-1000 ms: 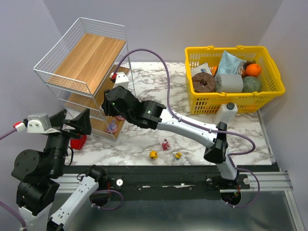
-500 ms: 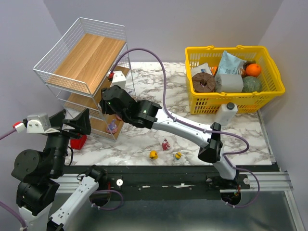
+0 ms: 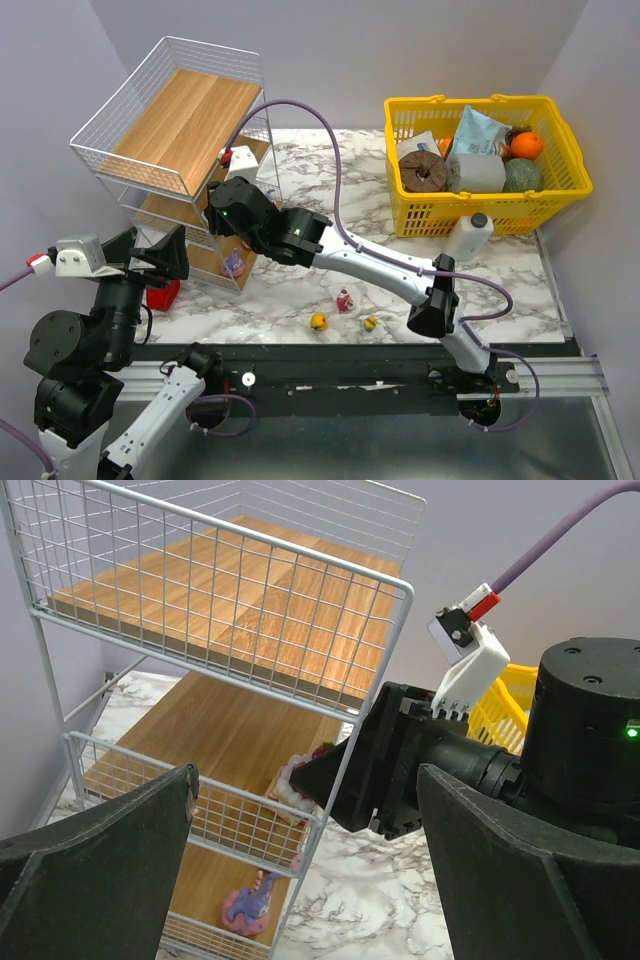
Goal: Place and organize the plastic toys onto the shelf
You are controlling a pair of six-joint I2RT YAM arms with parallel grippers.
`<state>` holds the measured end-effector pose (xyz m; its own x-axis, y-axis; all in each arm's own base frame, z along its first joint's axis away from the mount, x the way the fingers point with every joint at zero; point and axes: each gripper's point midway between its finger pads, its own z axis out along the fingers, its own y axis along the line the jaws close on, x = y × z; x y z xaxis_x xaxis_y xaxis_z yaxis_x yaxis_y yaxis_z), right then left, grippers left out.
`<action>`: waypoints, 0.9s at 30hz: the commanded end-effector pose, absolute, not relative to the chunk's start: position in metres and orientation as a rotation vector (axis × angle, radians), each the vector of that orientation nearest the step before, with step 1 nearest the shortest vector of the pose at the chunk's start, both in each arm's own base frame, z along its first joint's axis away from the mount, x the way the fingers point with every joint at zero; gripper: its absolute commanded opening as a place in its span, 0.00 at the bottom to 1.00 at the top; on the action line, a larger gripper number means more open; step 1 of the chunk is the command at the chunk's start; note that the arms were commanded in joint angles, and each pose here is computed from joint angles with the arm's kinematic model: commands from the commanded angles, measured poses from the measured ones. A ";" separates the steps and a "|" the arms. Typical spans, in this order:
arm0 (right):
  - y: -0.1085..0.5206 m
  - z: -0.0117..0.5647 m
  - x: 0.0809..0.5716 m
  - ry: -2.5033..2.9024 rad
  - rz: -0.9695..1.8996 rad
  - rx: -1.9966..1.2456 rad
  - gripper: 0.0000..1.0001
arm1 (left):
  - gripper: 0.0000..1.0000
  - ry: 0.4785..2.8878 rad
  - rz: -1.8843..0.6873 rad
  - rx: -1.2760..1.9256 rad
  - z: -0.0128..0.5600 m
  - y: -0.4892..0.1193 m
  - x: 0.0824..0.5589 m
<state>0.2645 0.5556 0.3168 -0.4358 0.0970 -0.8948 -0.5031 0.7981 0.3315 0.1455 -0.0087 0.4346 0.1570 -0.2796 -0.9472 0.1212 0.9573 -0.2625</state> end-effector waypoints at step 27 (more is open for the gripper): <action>0.569 0.319 0.269 1.876 0.730 -0.270 0.54 | 0.99 1.377 -0.264 -0.144 0.435 -0.001 0.138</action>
